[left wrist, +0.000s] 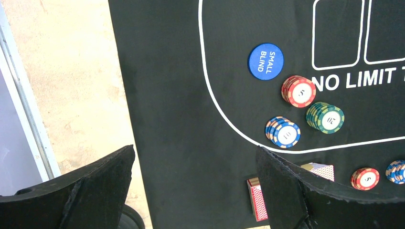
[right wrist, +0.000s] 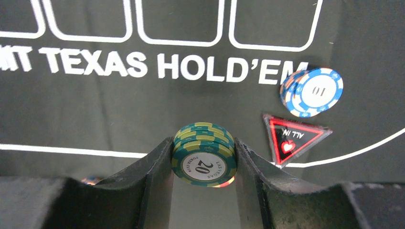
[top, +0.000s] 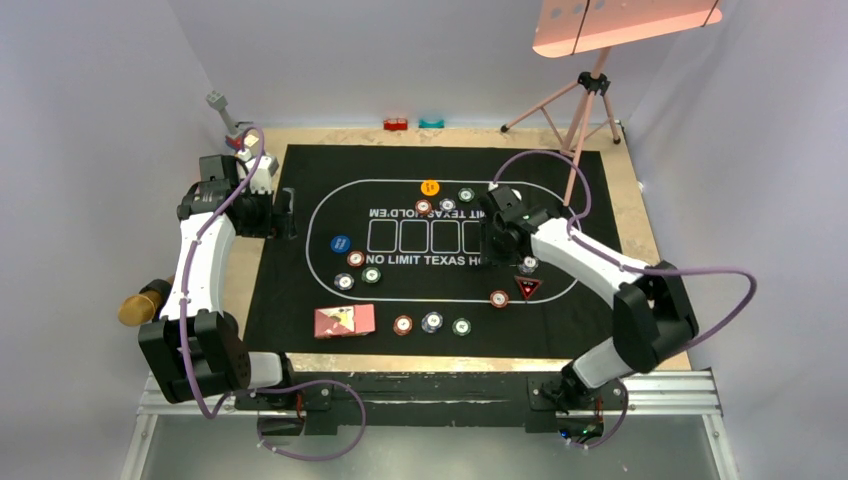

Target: Distribute texas hold em gaming equipment

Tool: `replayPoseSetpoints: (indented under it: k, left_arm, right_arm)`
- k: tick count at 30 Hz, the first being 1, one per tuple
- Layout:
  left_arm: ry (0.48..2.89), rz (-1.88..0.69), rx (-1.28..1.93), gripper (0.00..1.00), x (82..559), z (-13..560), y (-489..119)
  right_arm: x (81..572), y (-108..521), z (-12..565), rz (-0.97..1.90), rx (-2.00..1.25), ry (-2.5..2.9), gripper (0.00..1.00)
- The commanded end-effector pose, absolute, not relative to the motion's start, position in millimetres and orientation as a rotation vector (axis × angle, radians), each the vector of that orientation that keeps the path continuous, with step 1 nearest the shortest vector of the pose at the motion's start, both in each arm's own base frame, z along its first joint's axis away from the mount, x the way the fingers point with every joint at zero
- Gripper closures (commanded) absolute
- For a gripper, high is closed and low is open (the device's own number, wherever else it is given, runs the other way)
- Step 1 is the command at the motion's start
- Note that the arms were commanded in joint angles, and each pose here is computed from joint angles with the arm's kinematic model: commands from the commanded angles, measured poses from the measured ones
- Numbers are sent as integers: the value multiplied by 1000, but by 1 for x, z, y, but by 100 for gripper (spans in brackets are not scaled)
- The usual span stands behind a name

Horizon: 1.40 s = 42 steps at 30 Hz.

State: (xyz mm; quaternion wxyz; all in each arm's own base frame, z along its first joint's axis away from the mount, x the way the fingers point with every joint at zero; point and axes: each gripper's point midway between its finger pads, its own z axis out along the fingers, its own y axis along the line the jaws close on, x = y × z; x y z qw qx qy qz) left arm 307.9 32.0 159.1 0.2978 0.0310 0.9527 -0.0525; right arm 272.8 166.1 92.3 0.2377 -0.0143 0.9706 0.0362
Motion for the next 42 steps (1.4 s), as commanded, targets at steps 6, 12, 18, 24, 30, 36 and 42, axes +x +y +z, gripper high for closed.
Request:
replayPoseSetpoints:
  k: [6, 12, 18, 24, 30, 36, 42]
  left_arm:
    - [2492, -151, 116, 0, 307, 167, 30]
    - [2486, -169, 116, 0, 308, 170, 28]
    - [2486, -171, 118, 0, 307, 170, 28]
    - [2477, -191, 130, 0, 307, 171, 24]
    - [2468, -228, 170, 0, 302, 173, 18]
    - [2470, -262, 201, 0, 298, 173, 12]
    - [2451, -323, 375, 0, 285, 175, -6]
  right_arm:
    - [301, 147, 50, 10, 71, 2705, 88]
    - [291, 141, 32, -21, 116, 2751, 87]
    - [277, 134, 26, -42, 178, 2780, 78]
    - [269, 129, 17, -69, 217, 2794, 68]
    - [271, 129, 18, -72, 229, 2786, 35]
    - [280, 131, 42, -42, 232, 2727, 24]
    - [301, 151, 98, 129, 172, 2599, 23]
